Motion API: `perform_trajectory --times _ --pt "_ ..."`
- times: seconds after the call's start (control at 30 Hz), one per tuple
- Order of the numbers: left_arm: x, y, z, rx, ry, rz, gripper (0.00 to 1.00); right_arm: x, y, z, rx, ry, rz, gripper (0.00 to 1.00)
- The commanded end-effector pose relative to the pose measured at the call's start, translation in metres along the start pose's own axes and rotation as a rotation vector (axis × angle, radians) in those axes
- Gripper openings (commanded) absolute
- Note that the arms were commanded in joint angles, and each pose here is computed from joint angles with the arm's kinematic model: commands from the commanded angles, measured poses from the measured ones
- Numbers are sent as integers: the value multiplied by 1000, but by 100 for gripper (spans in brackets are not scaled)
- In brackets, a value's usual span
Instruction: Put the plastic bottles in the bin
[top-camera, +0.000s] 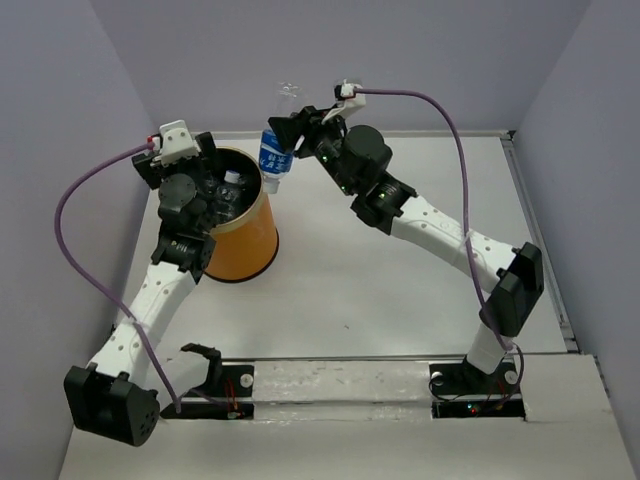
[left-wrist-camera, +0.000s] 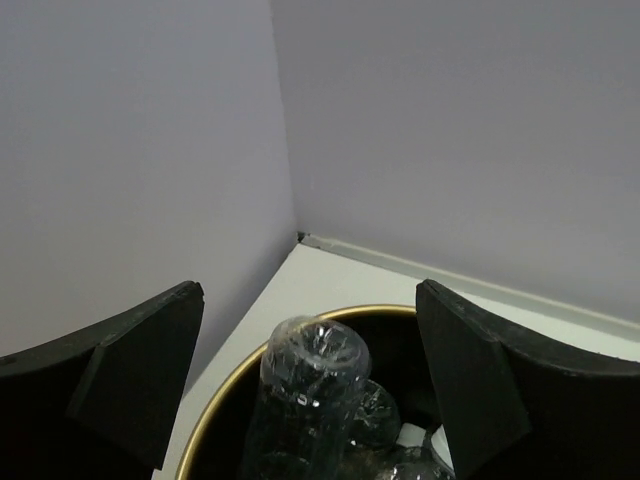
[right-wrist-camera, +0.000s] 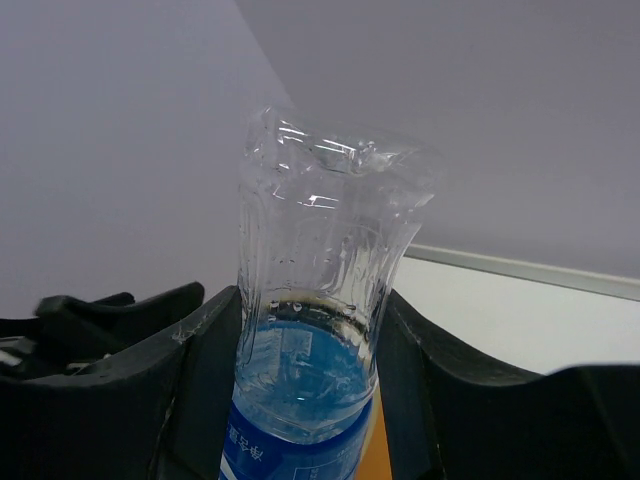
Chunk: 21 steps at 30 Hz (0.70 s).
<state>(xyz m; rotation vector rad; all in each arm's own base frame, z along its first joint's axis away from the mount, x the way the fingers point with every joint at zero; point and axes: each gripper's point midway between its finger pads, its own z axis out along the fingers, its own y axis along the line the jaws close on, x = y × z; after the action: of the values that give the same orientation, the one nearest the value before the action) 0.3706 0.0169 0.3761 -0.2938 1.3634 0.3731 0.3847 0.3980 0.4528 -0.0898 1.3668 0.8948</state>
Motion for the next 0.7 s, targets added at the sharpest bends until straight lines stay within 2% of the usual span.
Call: perform_trajectory --times 0.0,0.13,0.37,0.53,0.67 --pt "-90 13 -24 69 -133 -311 99 -5 45 21 -105 -59 -45 31" --pt "-125 5 -48 216 -153 -456 99 20 70 42 -155 -60 -125 31" --pt "-122 4 -75 313 -115 -515 99 91 74 70 -155 -14 -274 31" --pt "-105 11 -82 297 -104 -497 99 163 81 60 -183 99 -235 33" --pt "-100 14 -84 288 -107 -486 99 192 86 50 -179 141 -149 37"
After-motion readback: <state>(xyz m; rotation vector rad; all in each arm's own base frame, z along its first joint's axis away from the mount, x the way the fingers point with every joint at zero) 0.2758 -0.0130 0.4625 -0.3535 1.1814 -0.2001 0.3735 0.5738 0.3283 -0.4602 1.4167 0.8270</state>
